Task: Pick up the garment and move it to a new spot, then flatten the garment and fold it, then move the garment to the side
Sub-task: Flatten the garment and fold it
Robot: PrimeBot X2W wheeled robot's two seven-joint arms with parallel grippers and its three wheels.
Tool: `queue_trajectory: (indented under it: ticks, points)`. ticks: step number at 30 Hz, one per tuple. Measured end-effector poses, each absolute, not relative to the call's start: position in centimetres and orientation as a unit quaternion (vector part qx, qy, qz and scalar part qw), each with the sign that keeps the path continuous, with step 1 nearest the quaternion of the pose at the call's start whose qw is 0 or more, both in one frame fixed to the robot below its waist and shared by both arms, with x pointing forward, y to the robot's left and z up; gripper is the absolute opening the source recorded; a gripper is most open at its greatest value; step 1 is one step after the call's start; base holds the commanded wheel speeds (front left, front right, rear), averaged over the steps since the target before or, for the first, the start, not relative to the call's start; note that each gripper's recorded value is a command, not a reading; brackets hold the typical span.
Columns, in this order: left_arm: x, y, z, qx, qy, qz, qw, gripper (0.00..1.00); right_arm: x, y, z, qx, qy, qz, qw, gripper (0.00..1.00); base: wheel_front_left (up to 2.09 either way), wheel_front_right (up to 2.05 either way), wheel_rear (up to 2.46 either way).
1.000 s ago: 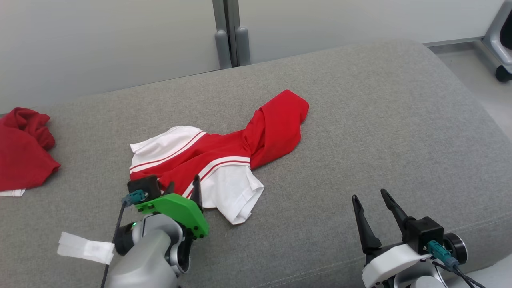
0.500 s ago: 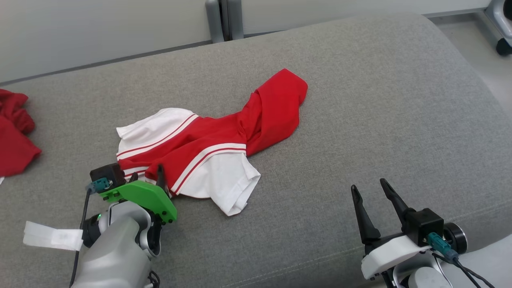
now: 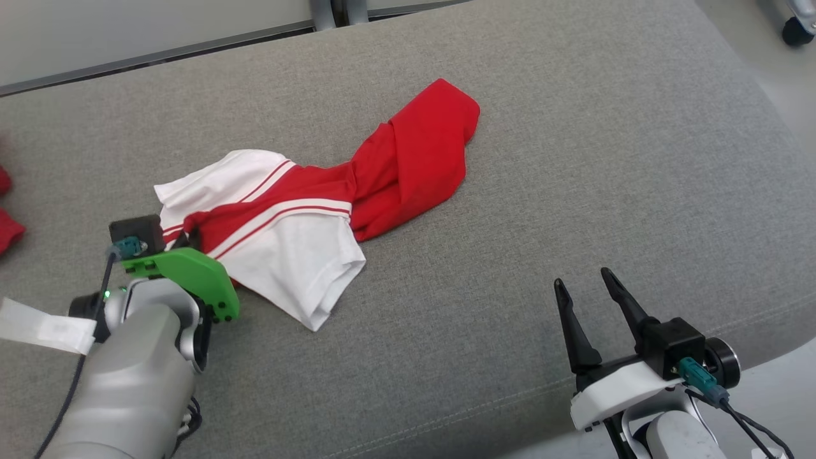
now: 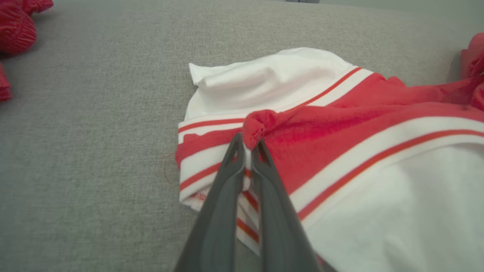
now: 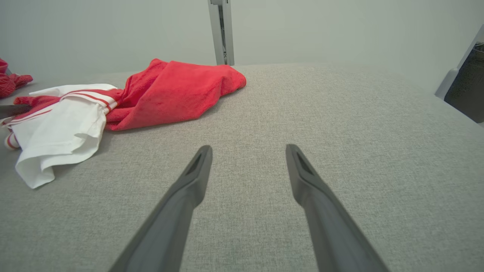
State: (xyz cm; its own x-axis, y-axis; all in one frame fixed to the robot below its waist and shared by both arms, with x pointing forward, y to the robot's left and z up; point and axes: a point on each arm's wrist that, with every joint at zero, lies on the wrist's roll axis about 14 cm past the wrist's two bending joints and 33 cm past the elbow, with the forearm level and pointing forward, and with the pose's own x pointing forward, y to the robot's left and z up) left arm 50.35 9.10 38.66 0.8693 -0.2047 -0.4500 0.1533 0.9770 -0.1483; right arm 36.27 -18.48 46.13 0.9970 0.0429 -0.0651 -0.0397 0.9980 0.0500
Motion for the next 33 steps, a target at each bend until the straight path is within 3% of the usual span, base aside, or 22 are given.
queue_trajectory:
  ticks: [13, 14, 15, 16, 17, 25, 33]
  points:
    - [57.3, 7.7, 41.5, 0.073, 0.187, -0.134, 0.970, 0.00, 36.6, -20.5, 45.7, 0.013, 0.042, -0.007, 0.999, 1.00, 0.00, 0.00, 0.00]
    - [57.3, 7.4, 41.1, 0.074, 0.191, -0.136, 0.969, 0.12, 36.5, -20.8, 45.6, 0.012, 0.045, -0.011, 0.999, 1.00, 0.00, 0.00, 0.00]
    - [57.3, 7.0, 40.8, 0.074, 0.194, -0.139, 0.968, 0.45, 36.4, -21.0, 45.5, 0.011, 0.047, -0.015, 0.999, 1.00, 0.00, 0.00, 0.00]
    - [57.2, 6.6, 40.5, 0.072, 0.197, -0.142, 0.967, 0.88, 36.4, -21.2, 45.4, 0.011, 0.049, -0.018, 0.999, 1.00, 0.00, 0.00, 0.00]
    - [57.2, 6.2, 40.3, 0.068, 0.199, -0.145, 0.967, 1.00, 36.4, -21.4, 45.3, 0.010, 0.050, -0.021, 0.998, 1.00, 0.00, 0.00, 0.00]
    - [56.6, 5.7, 40.8, 0.041, 0.188, -0.156, 0.969, 1.00, 36.9, -21.7, 45.0, 0.001, 0.054, -0.020, 0.998, 1.00, 0.00, 0.00, 0.00]
    - [53.3, 5.5, 42.5, -0.036, 0.173, -0.174, 0.969, 1.00, 41.3, -22.9, 46.7, -0.027, 0.059, 0.005, 0.998, 1.00, 0.00, 0.00, 0.00]
